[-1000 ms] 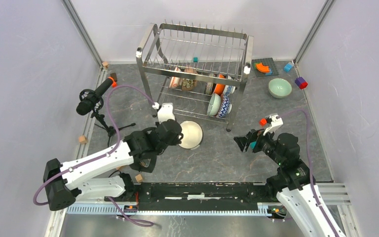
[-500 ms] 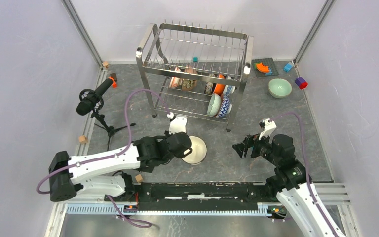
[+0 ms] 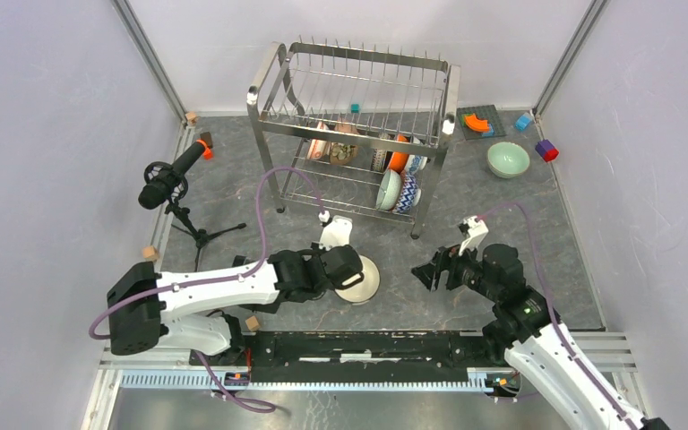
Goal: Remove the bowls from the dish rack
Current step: Place the bowl at the center of the board.
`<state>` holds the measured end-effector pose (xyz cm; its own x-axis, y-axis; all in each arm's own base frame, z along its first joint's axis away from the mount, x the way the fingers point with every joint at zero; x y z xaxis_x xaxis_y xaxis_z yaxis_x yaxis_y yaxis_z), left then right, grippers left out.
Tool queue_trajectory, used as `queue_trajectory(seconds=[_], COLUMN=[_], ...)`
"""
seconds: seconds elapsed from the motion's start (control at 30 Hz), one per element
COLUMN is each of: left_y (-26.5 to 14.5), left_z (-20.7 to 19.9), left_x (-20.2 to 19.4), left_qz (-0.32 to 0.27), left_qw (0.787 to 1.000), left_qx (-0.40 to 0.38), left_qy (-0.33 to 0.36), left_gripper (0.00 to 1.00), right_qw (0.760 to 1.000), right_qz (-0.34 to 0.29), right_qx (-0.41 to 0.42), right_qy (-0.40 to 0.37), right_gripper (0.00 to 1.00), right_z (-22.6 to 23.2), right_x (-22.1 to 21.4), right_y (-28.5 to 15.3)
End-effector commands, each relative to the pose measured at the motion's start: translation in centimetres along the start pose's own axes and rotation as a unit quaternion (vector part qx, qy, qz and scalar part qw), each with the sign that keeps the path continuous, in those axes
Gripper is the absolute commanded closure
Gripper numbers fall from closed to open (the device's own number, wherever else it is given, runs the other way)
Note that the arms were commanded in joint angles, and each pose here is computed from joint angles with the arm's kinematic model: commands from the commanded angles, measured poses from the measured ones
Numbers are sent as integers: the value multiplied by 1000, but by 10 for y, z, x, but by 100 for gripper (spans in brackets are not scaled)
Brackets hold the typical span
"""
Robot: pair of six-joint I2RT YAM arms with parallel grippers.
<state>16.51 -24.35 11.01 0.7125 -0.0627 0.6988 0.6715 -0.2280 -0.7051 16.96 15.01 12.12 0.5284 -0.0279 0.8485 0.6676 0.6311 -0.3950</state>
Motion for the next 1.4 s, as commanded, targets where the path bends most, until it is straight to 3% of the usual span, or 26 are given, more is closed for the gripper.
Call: queue_trajectory(seconds=[0.0,0.27,0.43,0.7,0.9,1.37], left_y=[7,14,15,13,13,8], left_z=[-18,-13,-9,5,3,-3], left_x=[16,9,5,1,0,-1], left_qz=[-39,-42,-42,-52,-57,-69], left_qw=[997,994,992,989,988,987], left_qx=[-11,10,13,37,38,33], left_qy=[-58,-97,-122,-135,-138,-141], left_gripper=[98,98,98,98,98,98], right_qw=[1000,1000,999,1000,999,992], right_qz=[-2,11,18,-21,4,67], right_qx=[-7,23,-6,-20,-22,-60], right_qy=[-3,-17,-44,-8,-25,-85], right_gripper=[14,16,16,20,22,41], right_z=[9,50,73,91,103,93], right_x=[4,-5,-4,15,14,-11], right_y=[8,26,35,50,67,87])
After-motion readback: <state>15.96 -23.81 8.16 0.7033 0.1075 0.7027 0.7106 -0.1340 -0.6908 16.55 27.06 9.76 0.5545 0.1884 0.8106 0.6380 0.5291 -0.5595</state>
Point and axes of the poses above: each gripper's point midway between its finger pads, its own y axis out along the fingers, its own z axis along the line the jaws close on, x = y × z, the point moved 1 cm from there along -y, back along the fingers, and after that the axes turned 7 degrees about -y, right-handed, at the moved point
